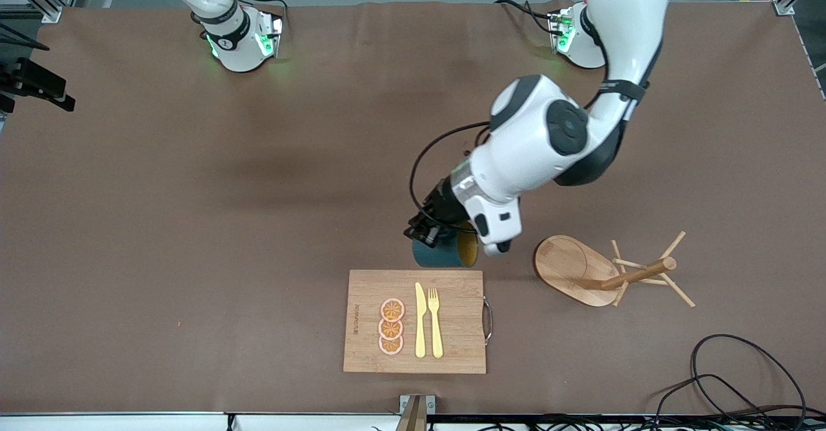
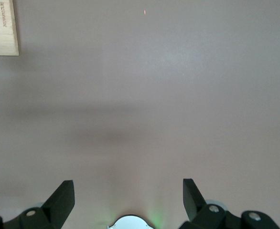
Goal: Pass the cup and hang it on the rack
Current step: 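Lift the mug with the left gripper and carry it to the rack, then hook the mug handle onto a rack peg with the left gripper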
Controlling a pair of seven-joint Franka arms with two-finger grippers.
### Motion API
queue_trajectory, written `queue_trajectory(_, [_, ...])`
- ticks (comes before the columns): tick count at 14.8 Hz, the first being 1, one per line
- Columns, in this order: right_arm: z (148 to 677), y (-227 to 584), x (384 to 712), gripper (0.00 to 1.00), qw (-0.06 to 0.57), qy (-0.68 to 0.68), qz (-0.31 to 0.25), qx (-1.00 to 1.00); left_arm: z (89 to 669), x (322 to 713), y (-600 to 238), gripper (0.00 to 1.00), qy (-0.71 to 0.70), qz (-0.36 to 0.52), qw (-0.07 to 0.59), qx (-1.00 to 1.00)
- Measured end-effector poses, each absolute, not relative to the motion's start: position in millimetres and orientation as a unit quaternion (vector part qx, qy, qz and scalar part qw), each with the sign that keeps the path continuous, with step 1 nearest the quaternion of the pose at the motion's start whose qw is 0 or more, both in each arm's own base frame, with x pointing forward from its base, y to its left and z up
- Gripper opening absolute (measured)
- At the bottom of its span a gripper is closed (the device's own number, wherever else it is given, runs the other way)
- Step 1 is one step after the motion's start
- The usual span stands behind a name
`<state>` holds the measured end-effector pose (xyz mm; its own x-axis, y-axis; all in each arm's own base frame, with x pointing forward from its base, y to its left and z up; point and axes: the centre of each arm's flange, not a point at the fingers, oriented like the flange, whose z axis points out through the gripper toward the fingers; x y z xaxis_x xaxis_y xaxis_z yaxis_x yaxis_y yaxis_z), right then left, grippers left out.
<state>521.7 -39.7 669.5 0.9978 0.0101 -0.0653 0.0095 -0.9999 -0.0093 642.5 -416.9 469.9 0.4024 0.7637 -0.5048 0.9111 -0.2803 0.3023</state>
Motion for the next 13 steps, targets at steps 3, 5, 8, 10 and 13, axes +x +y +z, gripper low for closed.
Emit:
queue_trajectory(3, [669.7, -40.6, 522.2, 1.00, 0.004, -0.004, 0.030, -1.000, 473.8, 663.2, -362.4, 0.22, 0.516, -0.184, 0.322, 0.772])
queue_trajectory(5, [669.4, -41.2, 522.1, 1.00, 0.004, -0.004, 0.031, -1.000, 475.6, 674.9, -315.2, 0.22, 0.503, -0.205, 0.350, 0.763])
queue_trajectory(8, [667.2, -41.6, 522.2, 1.00, 0.004, -0.004, 0.033, -0.999, 472.3, 681.2, -248.7, 0.22, 0.486, -0.218, 0.379, 0.757])
queue_trajectory(10, [663.3, -41.7, 522.4, 1.00, 0.004, -0.004, 0.037, -0.999, 464.1, 679.2, -216.6, 0.22, 0.476, -0.224, 0.390, 0.756])
queue_trajectory(13, [662.2, -41.8, 523.1, 1.00, 0.004, -0.004, 0.036, -0.999, 451.3, 674.2, -181.0, 0.22, 0.456, -0.241, 0.424, 0.744])
